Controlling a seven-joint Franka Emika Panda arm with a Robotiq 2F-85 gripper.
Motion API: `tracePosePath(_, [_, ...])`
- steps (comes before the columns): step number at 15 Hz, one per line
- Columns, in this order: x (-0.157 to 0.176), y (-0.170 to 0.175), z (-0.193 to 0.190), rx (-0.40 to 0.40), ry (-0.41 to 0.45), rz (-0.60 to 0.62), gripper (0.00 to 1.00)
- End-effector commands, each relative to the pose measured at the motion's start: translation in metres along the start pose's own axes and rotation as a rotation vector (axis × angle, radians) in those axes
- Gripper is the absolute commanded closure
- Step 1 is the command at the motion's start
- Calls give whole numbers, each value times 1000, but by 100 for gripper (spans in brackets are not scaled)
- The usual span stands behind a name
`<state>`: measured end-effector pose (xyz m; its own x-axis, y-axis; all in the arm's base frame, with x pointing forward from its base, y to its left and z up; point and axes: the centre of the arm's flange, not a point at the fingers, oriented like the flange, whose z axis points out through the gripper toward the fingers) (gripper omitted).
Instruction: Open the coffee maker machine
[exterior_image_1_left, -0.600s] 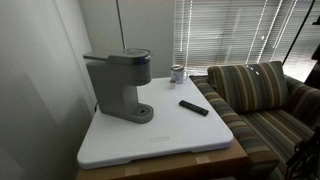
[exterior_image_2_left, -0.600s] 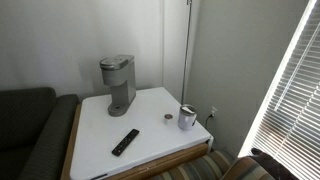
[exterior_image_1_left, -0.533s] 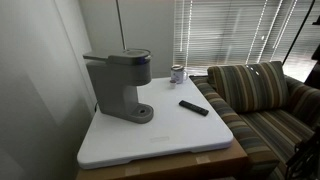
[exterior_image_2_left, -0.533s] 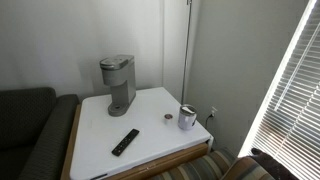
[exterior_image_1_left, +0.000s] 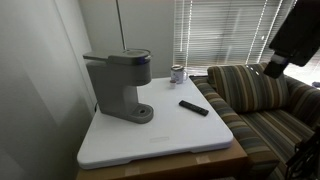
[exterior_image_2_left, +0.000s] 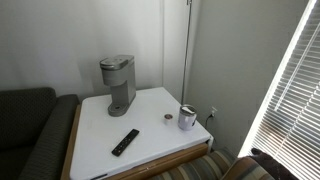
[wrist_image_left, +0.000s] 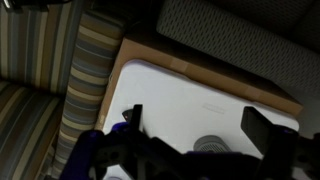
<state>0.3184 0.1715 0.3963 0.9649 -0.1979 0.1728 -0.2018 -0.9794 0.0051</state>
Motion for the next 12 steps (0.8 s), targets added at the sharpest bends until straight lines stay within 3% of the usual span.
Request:
tracePosePath(1, [35, -4, 24, 65, 81, 12, 0])
tracePosePath(3, [49, -3, 28, 112, 146, 46, 0])
tracePosePath(4, [29, -2, 11, 89, 115, 27, 0])
tracePosePath(12, [33, -8, 33, 130, 152, 31, 0])
